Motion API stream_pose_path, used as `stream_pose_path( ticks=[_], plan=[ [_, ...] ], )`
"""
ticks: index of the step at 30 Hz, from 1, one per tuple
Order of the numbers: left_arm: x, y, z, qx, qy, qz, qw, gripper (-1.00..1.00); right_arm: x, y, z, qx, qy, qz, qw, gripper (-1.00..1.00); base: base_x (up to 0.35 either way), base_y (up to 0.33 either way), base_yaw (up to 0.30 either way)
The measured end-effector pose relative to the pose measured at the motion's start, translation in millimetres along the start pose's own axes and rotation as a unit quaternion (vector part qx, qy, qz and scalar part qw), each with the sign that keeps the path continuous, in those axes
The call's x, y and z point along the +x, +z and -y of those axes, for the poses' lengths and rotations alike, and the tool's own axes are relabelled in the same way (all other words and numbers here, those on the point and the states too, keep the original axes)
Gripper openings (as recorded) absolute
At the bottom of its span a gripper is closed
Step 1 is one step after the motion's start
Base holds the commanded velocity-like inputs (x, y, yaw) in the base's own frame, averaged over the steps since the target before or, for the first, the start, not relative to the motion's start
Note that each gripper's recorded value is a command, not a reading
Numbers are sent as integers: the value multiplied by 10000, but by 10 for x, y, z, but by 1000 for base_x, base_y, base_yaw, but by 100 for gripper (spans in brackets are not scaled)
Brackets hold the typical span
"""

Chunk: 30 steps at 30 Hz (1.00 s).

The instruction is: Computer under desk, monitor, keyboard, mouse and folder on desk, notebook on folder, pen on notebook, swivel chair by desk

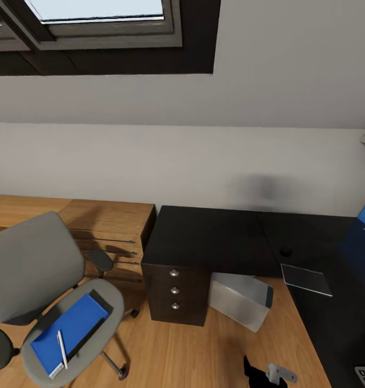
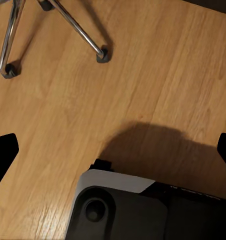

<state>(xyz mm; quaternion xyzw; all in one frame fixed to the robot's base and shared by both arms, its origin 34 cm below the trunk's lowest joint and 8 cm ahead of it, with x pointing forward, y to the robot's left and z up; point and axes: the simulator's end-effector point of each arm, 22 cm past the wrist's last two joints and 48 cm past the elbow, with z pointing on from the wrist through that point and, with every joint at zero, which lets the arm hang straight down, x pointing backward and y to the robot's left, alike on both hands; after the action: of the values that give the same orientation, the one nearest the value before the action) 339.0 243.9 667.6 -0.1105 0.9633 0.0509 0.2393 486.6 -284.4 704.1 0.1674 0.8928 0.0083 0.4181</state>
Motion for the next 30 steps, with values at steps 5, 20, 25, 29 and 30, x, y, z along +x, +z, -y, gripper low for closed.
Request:
stream_pose_path(
  ticks=[5, 20, 25, 29, 30],
  plan=[
    [-273, -9, 89, 94, -80, 281, 9995, 100, -130, 8, -28, -36, -30, 261, 9996, 100, 9, 0, 0],
    [-2187, -789, 981, 1162, -227, 1270, 9848, 100, -2004, 359, -791, -439, 418, 497, 9969, 100, 0, 0, 0],
    [-2361, -1052, 1269, 1134, -580, 1263, 9838, 100, -2715, -37, -910, -129, 192, -93, 9997, 100, 0, 0, 0],
    [-2371, -1064, 1227, 920, -695, 1230, 9857, 100, -2944, -168, -784, -101, 583, -276, 9979, 100, 0, 0, 0],
    [-2370, -1058, 1208, 891, -704, 1225, 9859, 100, -2945, -178, -785, -126, 657, -315, 9973, 100, 0, 0, 0]
  ],
)
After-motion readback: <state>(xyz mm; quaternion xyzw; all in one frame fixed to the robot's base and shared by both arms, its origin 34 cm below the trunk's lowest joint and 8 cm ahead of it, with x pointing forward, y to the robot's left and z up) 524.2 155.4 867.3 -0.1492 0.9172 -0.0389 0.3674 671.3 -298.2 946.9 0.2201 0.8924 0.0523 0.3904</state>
